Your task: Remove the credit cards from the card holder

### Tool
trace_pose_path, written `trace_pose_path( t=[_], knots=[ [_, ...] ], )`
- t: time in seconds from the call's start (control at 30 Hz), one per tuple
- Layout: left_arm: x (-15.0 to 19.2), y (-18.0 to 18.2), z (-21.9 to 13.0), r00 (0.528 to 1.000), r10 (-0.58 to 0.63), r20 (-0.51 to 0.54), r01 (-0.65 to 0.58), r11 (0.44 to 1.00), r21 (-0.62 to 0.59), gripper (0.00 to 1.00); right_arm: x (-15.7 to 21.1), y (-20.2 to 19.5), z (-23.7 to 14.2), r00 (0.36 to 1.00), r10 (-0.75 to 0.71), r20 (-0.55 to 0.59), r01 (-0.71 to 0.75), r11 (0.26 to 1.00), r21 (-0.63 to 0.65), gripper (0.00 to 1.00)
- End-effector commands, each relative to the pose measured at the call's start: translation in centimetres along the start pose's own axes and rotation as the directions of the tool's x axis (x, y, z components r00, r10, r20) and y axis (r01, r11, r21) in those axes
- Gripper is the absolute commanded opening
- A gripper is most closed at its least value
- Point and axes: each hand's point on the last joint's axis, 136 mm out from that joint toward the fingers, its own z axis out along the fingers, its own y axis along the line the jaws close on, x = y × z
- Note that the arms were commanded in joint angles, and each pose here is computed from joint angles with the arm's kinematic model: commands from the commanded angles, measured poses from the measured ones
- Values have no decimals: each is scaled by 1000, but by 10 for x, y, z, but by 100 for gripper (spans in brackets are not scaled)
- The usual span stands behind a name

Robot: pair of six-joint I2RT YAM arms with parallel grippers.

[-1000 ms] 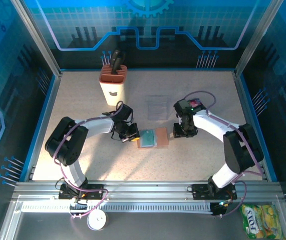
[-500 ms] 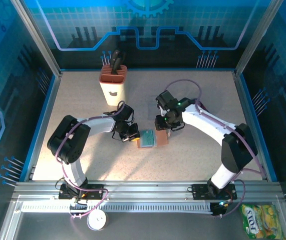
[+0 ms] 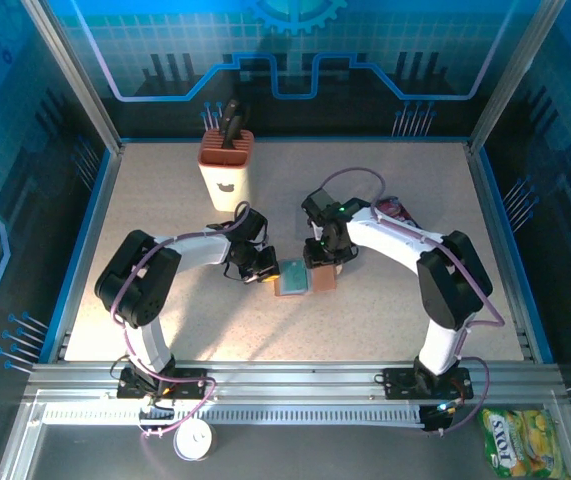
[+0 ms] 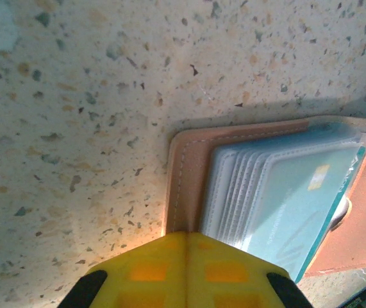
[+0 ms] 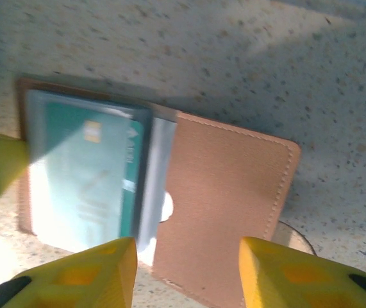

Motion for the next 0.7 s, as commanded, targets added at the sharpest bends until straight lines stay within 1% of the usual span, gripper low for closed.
trace_pose_path(
  t=[0.0,0.13,0.43,0.67],
  knots=[
    [2,7,3,1000,12,-20,-13,999,-31,7,11,-23,13,998,31,-53,-27,997,71,50],
    [2,7,3,1000,14,-22,-15,999,-31,7,19,-39,23,996,48,-74,-40,993,114,55],
    [3,8,4,1000,14,-25,-15,999,-35,7,28,-47,45,990,68,-122,-54,992,113,61],
    [4,8,3,999,17,-32,-18,999,-32,7,41,-39,59,983,86,-164,-80,996,42,60]
  ],
)
